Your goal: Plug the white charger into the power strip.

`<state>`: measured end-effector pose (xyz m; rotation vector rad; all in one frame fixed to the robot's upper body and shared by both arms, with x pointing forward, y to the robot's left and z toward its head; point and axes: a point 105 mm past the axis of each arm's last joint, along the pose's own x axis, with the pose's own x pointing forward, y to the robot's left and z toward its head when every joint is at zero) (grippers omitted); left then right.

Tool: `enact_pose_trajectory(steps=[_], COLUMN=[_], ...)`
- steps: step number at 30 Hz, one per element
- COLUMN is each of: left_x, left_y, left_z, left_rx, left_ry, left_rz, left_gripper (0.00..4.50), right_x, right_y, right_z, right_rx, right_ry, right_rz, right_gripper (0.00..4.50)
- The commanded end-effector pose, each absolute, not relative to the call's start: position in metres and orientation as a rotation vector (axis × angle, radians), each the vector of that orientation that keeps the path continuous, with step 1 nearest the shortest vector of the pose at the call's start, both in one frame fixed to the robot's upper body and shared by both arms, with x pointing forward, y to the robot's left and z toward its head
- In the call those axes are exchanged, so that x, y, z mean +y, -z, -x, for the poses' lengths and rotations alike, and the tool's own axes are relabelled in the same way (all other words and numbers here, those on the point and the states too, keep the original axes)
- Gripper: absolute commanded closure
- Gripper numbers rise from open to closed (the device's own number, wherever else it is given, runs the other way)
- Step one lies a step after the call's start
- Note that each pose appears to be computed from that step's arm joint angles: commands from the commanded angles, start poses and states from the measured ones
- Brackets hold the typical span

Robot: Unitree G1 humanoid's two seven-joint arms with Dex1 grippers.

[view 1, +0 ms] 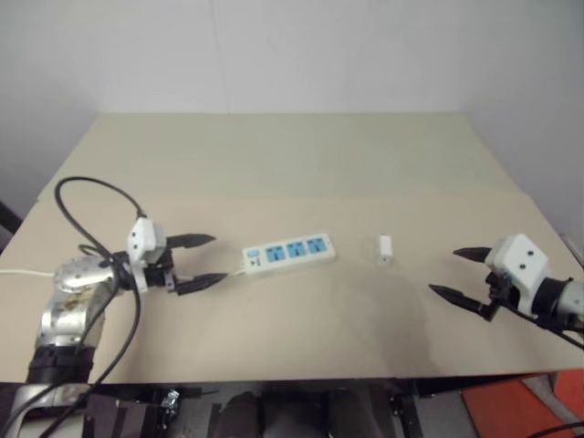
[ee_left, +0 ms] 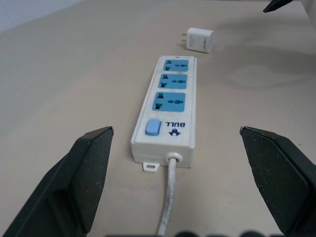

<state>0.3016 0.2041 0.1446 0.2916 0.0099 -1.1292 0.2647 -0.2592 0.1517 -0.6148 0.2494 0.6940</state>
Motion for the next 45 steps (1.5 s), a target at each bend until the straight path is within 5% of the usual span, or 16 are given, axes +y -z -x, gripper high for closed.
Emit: enact_pose_trajectory(steps=[1,14,27,34,45], left_x=[0.204,0.208,0.164,0.152,0.137], left_y=[-0.150,-0.137,-0.100,-0.085,-0.078], left_z=[-0.303,-0.307,-0.334,-0.352,-0.352], left_rx=[-0.015,0.009,0.077,0.039,0.007], left_ry=[1.131,1.142,1.401,1.304,1.297], left_rz=[-0.311,-0.339,-0.219,-0.353,-0.204], left_gripper=[0.03,0.03,0.03,0.03,0.03], right_x=[-0.260,-0.260,-0.254,-0.255,-0.249], right_y=[-0.165,-0.166,-0.168,-0.168,-0.166], right_z=[-0.264,-0.267,-0.270,-0.255,-0.253], right_rx=[0.195,0.184,0.169,0.177,0.180], right_ry=[-0.668,-0.666,-0.663,-0.634,-0.627], right_rz=[0.649,0.655,0.666,0.649,0.638], right_gripper=[0.00,0.00,0.00,0.00,0.00])
